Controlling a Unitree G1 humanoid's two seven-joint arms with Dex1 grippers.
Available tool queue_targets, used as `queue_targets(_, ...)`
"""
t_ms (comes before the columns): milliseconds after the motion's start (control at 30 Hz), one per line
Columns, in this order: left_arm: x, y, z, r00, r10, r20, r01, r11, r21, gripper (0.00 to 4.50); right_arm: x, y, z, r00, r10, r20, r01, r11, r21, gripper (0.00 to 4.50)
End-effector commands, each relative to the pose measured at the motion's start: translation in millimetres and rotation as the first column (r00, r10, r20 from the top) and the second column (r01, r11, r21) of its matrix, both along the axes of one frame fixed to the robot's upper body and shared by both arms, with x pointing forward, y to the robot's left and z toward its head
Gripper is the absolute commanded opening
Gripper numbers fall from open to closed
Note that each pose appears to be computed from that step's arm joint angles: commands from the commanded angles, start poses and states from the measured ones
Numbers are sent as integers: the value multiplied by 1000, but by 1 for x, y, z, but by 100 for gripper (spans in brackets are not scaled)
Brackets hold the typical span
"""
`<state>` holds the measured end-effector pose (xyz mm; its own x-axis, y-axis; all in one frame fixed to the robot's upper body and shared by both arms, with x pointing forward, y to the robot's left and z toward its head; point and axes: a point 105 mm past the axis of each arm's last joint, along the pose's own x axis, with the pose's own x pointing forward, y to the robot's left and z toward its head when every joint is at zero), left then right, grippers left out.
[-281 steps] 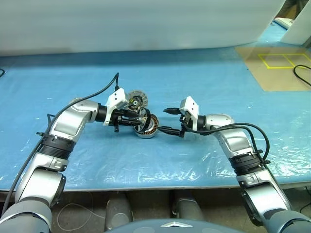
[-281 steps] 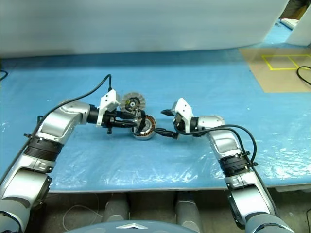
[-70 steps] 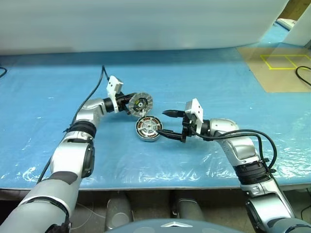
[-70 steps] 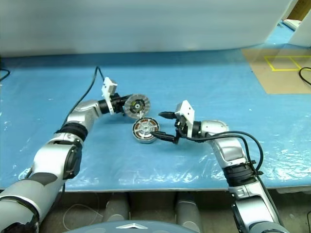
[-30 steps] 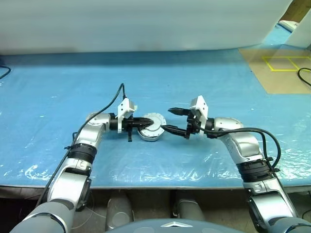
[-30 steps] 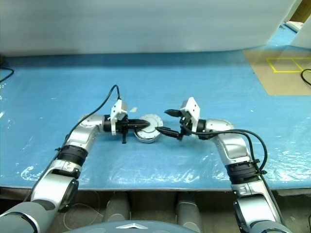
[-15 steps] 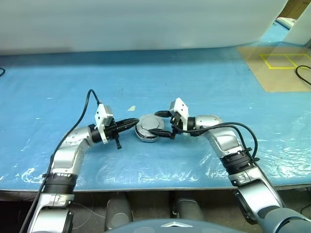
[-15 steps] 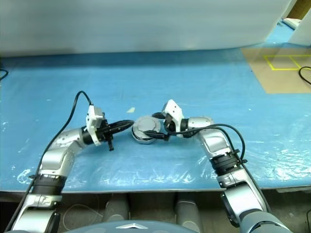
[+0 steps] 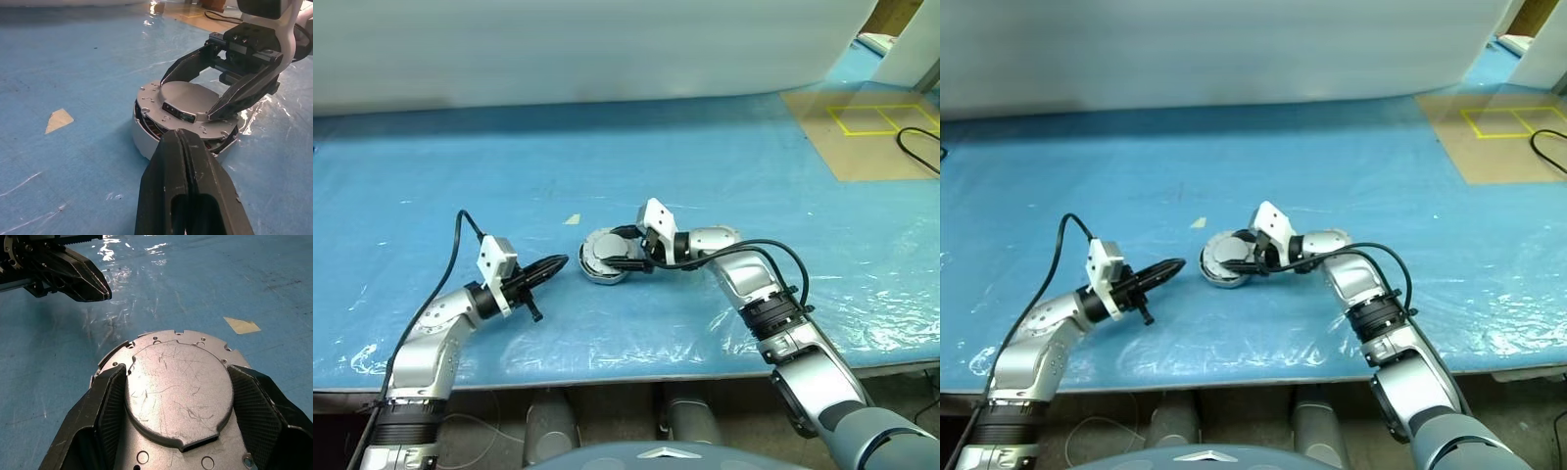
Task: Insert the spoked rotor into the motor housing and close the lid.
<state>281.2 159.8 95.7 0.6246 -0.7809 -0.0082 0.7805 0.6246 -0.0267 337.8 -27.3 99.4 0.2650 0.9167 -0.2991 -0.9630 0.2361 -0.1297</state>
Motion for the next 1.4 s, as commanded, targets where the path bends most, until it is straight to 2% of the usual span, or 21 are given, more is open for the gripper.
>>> queue_targets(33, 0, 4, 15, 998, 18, 66, -18, 1000, -1, 0, -2, 10, 14, 999, 25, 34, -26, 999, 20, 291)
queue_targets(200, 0, 7, 13, 998, 27, 61, -27, 1000, 0, 0, -3, 18, 23, 996, 27, 87, -27, 1000, 2, 291)
queue_targets(433, 0, 6, 9, 998, 34, 48, -34, 999, 3, 0, -10, 21, 13, 992, 18, 129, -2, 992, -123, 291)
queue_targets(533, 1, 5, 7, 999, 32, 43, -32, 999, 4, 0, -16, 25, 6, 998, -9, 60, 18, 989, -150, 291)
queue_targets(700, 1, 4, 4, 999, 31, 37, -31, 999, 5, 0, -19, 27, 4, 991, -84, -107, 73, 991, -109, 291)
queue_targets(767, 1, 4, 4, 999, 31, 37, -31, 1000, 4, 0, -17, 25, 0, 986, -110, -123, 95, 988, -124, 291)
queue_targets(900, 2, 3, 4, 999, 33, 37, -33, 999, 4, 0, -15, 19, -10, 983, -138, -119, 118, 980, -159, 291)
queue_targets(1200, 2, 2, 3, 999, 31, 41, -31, 999, 7, 0, -12, 9, -28, 993, -112, 25, 115, 961, -250, 291)
queue_targets(1400, 3, 1, 3, 999, 29, 43, -30, 1000, 10, 0, -14, 8, -30, 994, -110, -15, 103, 966, -235, 291)
